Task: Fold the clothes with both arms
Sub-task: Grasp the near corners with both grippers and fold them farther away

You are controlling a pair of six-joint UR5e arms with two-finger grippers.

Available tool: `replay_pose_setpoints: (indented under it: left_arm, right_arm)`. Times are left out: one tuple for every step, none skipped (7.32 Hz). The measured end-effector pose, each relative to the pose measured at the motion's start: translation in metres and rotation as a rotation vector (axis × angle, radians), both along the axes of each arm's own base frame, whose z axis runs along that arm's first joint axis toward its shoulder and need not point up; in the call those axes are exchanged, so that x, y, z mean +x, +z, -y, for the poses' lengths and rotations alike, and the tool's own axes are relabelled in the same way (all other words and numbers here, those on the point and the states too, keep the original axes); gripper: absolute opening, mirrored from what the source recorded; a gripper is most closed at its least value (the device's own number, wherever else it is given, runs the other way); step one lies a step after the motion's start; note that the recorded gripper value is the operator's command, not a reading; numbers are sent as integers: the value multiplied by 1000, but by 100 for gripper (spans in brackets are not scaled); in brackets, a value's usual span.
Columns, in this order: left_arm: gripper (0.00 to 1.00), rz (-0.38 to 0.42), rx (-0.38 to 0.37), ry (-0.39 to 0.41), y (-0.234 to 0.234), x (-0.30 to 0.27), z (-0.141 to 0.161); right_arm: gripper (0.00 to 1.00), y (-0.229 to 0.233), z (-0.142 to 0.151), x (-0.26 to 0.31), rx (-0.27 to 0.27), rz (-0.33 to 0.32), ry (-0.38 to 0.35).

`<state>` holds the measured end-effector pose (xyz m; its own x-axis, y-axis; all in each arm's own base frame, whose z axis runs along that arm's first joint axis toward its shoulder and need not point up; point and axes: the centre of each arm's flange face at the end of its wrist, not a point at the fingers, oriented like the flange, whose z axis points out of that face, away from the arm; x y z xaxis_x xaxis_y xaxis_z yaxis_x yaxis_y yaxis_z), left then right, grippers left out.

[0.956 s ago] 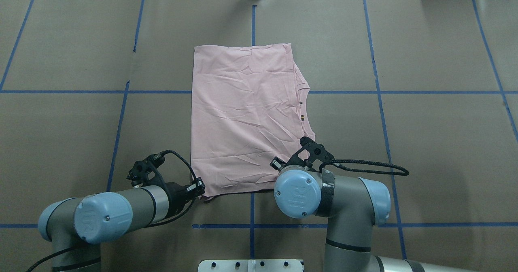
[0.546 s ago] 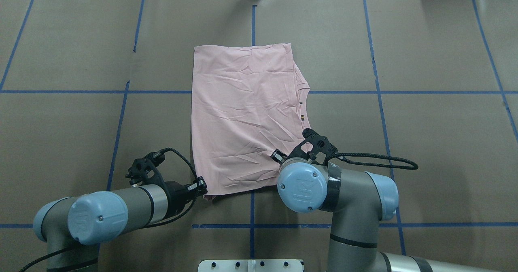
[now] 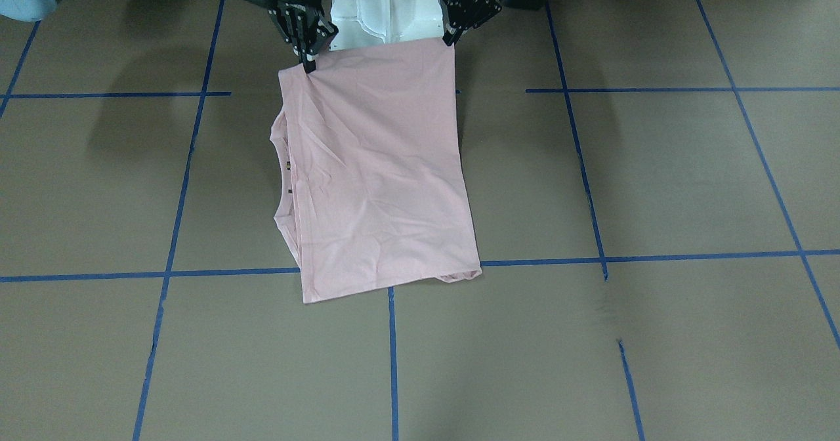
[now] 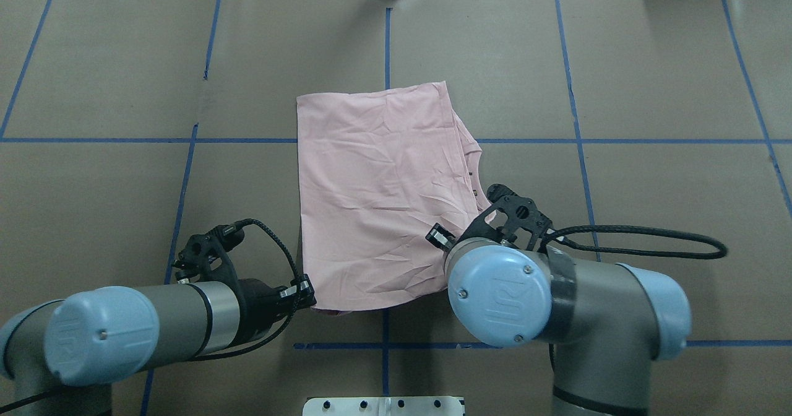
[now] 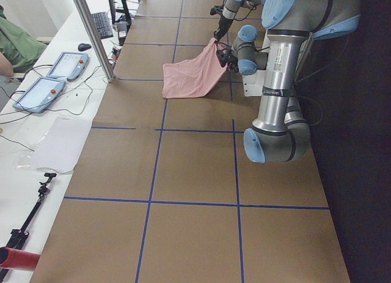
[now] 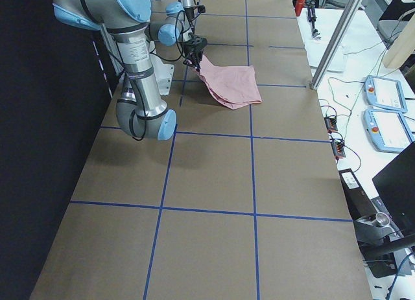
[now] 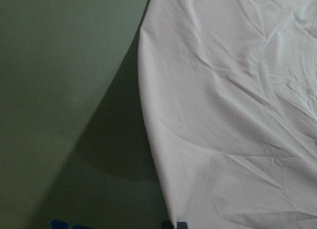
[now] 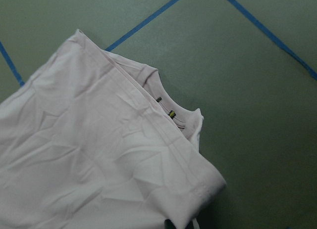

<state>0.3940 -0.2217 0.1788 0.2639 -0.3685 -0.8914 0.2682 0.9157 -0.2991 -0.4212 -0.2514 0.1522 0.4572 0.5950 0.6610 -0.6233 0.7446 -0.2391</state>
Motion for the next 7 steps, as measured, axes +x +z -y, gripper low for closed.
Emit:
replay_pose_setpoints:
  left_arm:
    - [0, 5, -5, 14, -13, -18, -5]
    - [0, 19, -4, 11, -16, -17, -1]
    - [0, 42, 11, -8, -16, -3, 15]
    - [0, 74, 38, -33, -17, 17, 42]
    - [0, 112, 69, -62, -16, 34, 73]
    - [0, 150, 98, -88, -12, 43, 104]
    - [0, 183, 115, -110, -7, 48, 129]
  right_arm:
    - [0, -4, -6, 8, -8, -7, -12]
    - [0, -1, -4, -2, -12, -32, -16]
    - [0, 6, 2, -22, -7, -53, -20]
    - [0, 13, 15, -42, 12, -61, -16]
    - [0, 21, 34, -57, 32, -62, -4]
    - [0, 29, 56, -68, 53, -64, 8]
    - [0, 37, 78, -77, 71, -67, 18]
